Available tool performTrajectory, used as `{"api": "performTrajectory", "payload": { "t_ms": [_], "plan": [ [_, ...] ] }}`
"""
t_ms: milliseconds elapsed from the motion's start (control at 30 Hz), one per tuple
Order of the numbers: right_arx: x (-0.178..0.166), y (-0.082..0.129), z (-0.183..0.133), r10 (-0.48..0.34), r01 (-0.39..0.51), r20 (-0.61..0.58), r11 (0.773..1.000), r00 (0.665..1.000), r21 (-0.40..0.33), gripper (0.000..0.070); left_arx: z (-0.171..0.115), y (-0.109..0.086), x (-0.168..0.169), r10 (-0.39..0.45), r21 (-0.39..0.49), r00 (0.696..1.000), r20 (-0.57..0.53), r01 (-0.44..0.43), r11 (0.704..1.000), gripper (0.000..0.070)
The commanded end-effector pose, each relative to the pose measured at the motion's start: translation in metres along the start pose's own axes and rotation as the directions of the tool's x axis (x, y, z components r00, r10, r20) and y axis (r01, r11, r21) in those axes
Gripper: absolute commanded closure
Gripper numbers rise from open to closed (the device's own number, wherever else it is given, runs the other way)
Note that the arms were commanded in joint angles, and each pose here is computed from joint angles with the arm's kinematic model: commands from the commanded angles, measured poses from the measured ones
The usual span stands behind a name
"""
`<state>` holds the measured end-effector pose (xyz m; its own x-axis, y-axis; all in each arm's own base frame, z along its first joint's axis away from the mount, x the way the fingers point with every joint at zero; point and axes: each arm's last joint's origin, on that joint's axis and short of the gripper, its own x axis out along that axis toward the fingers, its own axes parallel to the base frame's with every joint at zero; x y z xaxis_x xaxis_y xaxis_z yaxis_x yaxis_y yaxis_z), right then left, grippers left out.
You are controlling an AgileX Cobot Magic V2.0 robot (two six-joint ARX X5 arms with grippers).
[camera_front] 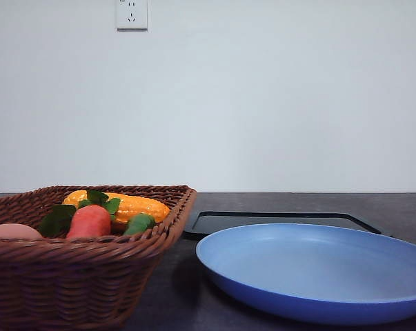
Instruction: Transfer egg from basket to plate and serve
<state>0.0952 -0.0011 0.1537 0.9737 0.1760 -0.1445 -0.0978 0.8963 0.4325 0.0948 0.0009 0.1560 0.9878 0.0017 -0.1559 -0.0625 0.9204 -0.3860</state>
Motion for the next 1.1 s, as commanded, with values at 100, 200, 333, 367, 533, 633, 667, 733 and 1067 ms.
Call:
{"api": "performTrajectory", "payload": {
  "t_ms": [100, 200, 333, 367, 533, 633, 667, 733, 1067],
  "plan": [
    [-0.005, 0.005, 0.01, -0.013, 0.013, 0.004, 0.999, 1.0, 0.033, 0.07, -0.003, 0.0, -0.001, -0.028, -0.032, 0.997, -0.073, 0.026, 0.999, 0.07],
    [-0.008, 0.01, 0.019, -0.033, 0.033, -0.009, 0.999, 0.999, 0.037, 0.07, 0.008, -0.005, -0.004, -0.024, -0.033, 0.995, -0.095, 0.021, 0.999, 0.07],
    [-0.008, 0.016, 0.034, -0.047, 0.048, -0.042, 0.998, 0.998, 0.031, 0.07, 0.028, -0.015, -0.005, -0.044, -0.036, 0.99, -0.134, 0.039, 0.999, 0.07],
    [-0.007, 0.018, 0.039, -0.049, 0.051, -0.05, 0.998, 0.998, 0.026, 0.07, 0.033, -0.017, -0.004, -0.053, -0.037, 0.988, -0.142, 0.048, 0.998, 0.07],
    [0.0, 0.027, 0.063, -0.054, 0.051, -0.13, 0.998, 0.99, -0.03, 0.07, 0.061, -0.03, 0.003, -0.088, -0.002, 0.977, -0.196, 0.089, 0.996, 0.07],
    [0.007, 0.033, 0.078, -0.037, 0.029, -0.197, 0.999, 0.98, -0.04, 0.07, 0.076, -0.039, 0.012, -0.136, 0.03, 0.96, -0.246, 0.148, 0.989, 0.07],
    [0.01, 0.035, 0.083, -0.026, 0.017, -0.221, 0.999, 0.975, -0.041, 0.07, 0.081, -0.042, 0.016, -0.156, 0.028, 0.951, -0.266, 0.169, 0.985, 0.07],
    [0.018, 0.038, 0.091, 0.008, -0.016, -0.287, 0.999, 0.958, -0.027, 0.07, 0.089, -0.047, 0.024, -0.19, 0.01, 0.93, -0.316, 0.203, 0.979, 0.07],
    [0.05, 0.035, 0.092, 0.137, -0.093, -0.614, 0.99, 0.777, 0.104, 0.07, 0.091, -0.074, 0.059, -0.29, -0.04, 0.695, -0.658, 0.352, 0.935, 0.07]
  ]
}}
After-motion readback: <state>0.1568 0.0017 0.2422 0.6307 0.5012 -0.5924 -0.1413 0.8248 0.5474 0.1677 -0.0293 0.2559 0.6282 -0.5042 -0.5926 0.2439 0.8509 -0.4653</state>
